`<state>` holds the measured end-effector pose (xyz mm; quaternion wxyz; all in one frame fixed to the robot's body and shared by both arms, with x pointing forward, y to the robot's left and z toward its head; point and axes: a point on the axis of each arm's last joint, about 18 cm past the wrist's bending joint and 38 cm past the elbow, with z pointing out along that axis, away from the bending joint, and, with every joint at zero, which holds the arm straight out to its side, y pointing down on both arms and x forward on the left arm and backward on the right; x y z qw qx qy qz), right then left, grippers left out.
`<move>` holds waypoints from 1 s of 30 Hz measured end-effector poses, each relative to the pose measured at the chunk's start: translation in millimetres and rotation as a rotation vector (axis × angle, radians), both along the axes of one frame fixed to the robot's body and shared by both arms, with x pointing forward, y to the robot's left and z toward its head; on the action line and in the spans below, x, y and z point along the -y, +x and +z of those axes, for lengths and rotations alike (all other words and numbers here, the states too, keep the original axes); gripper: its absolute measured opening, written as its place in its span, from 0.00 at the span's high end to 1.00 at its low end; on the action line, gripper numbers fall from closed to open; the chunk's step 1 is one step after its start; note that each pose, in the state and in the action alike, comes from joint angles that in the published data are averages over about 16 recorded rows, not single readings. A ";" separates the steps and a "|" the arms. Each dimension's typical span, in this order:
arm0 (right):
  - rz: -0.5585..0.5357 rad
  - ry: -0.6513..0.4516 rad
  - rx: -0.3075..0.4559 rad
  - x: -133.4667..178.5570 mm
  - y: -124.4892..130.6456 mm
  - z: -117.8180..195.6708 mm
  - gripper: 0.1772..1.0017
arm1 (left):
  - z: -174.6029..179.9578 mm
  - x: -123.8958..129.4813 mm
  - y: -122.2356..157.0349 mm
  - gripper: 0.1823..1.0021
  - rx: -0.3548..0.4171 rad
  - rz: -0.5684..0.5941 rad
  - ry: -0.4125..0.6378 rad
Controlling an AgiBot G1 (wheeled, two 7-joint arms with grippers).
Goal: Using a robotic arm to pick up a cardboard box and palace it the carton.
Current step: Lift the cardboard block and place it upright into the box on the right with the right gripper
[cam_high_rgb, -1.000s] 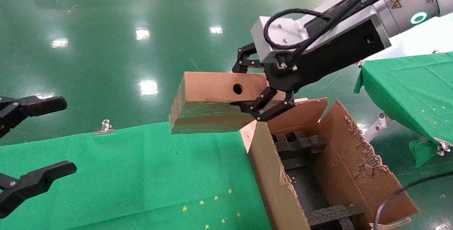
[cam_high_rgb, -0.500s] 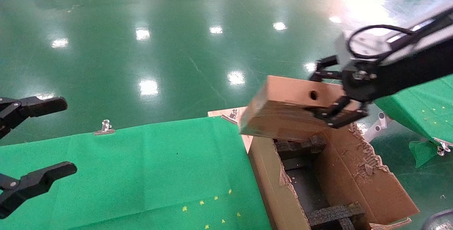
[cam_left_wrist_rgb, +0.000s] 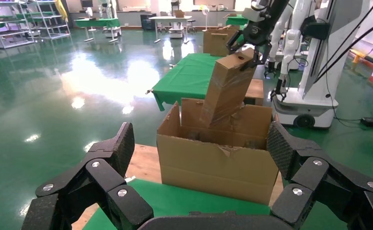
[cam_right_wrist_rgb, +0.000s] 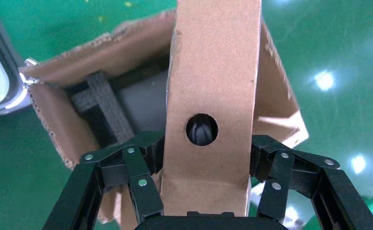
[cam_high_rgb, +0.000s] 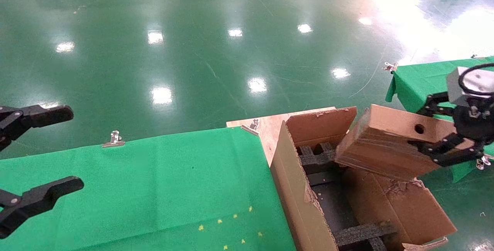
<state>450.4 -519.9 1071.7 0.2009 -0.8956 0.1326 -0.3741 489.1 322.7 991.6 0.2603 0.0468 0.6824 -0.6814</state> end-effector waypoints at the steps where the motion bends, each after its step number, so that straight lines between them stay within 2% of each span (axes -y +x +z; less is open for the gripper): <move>1: -0.011 0.003 -0.003 3.7 -1.5 -1.6 0.87 | 0.0 0.0 0.0 0.00 0.000 0.000 0.000; 8: -0.059 0.032 -0.012 17.1 -5.6 -8.6 0.87 | 0.0 -0.1 0.0 0.00 0.000 0.000 0.000; 14: -0.126 0.123 -0.019 22.2 -0.2 -15.4 0.87 | 0.0 -0.1 0.0 0.00 0.000 0.000 0.000; 19: -0.221 0.250 -0.029 27.8 7.5 -24.4 0.87 | 0.0 -0.1 0.0 0.00 0.000 0.000 0.000; 30: -0.508 0.581 -0.047 50.1 17.3 -49.1 0.87 | 0.0 -0.1 0.0 0.00 0.000 0.000 0.000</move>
